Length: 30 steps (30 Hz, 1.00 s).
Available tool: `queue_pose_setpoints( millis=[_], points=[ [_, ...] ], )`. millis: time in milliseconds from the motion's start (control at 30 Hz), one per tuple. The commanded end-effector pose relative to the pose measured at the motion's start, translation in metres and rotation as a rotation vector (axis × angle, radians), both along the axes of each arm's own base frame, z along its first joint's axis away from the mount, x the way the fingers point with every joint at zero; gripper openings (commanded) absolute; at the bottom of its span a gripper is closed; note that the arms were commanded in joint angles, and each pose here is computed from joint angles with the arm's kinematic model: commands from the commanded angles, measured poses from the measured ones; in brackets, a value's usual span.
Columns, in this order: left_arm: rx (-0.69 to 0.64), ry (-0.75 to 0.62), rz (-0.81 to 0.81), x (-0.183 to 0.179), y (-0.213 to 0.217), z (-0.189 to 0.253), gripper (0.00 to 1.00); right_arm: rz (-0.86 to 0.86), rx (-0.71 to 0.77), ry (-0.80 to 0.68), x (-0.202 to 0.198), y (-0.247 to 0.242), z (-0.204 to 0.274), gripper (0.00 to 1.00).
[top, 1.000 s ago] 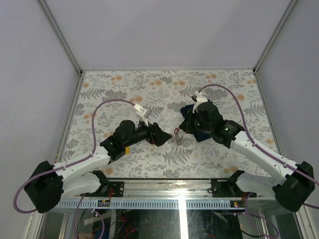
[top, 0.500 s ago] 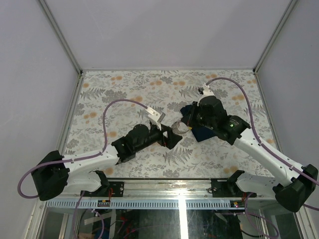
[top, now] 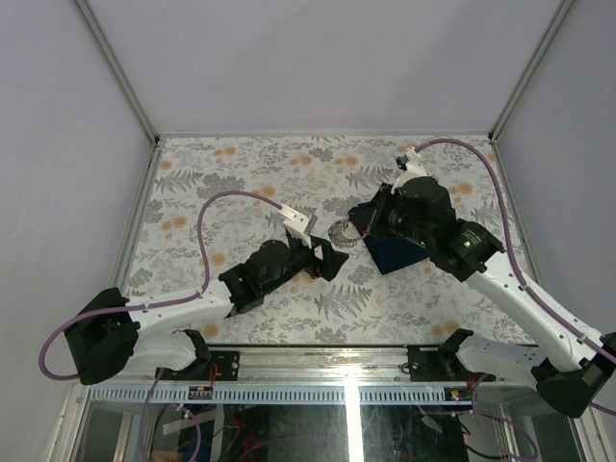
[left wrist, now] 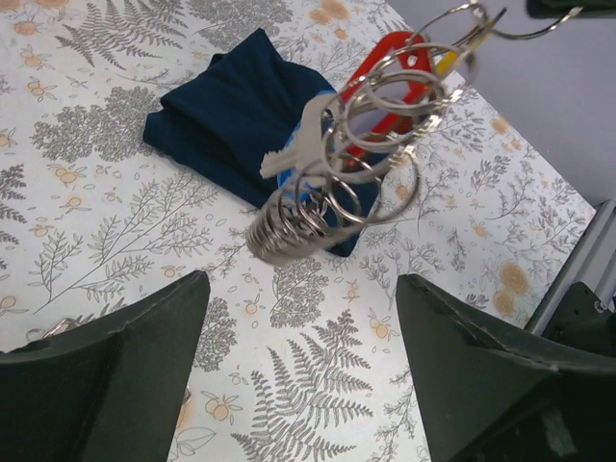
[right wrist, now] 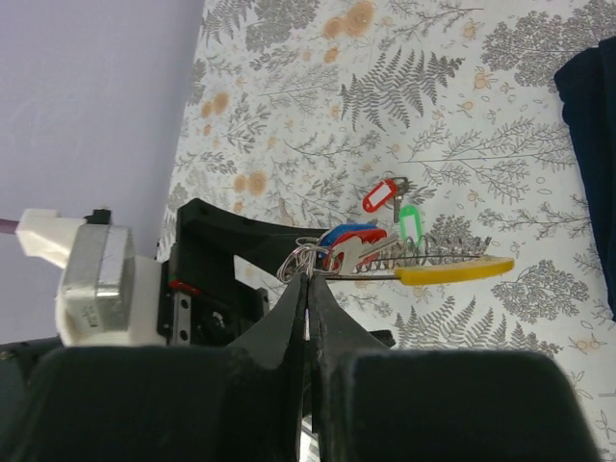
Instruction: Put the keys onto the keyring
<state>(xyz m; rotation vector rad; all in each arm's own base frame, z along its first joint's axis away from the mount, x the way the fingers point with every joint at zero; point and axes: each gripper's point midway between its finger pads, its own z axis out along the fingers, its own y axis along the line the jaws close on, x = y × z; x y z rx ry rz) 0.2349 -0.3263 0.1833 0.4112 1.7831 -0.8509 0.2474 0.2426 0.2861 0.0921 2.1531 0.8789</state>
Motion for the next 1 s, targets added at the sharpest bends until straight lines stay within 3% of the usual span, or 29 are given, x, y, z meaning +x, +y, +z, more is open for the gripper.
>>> queue_pose_setpoints(
  millis=[0,300,567,733,833,967],
  points=[
    [-0.172,-0.057,-0.028,0.002,-0.018,0.045,0.78,0.004,0.118,-0.070,-0.006,0.000,0.049,0.00],
    [-0.330,-0.100,-0.121,-0.016,-0.024,0.076,0.58,0.022,0.186,-0.091,-0.017,-0.002,0.077,0.00],
    [-0.347,-0.115,-0.154,-0.020,-0.029,0.088,0.34,0.021,0.242,-0.106,-0.024,-0.004,0.096,0.00],
    [-0.363,-0.134,-0.129,-0.017,-0.024,0.095,0.34,0.030,0.262,-0.097,-0.026,-0.002,0.100,0.00],
    [-0.372,-0.151,-0.110,-0.015,-0.021,0.100,0.42,0.034,0.279,-0.093,-0.028,-0.001,0.103,0.00],
    [-0.375,-0.185,-0.094,-0.011,-0.019,0.107,0.46,0.033,0.298,-0.093,-0.029,0.000,0.107,0.00]
  ],
)
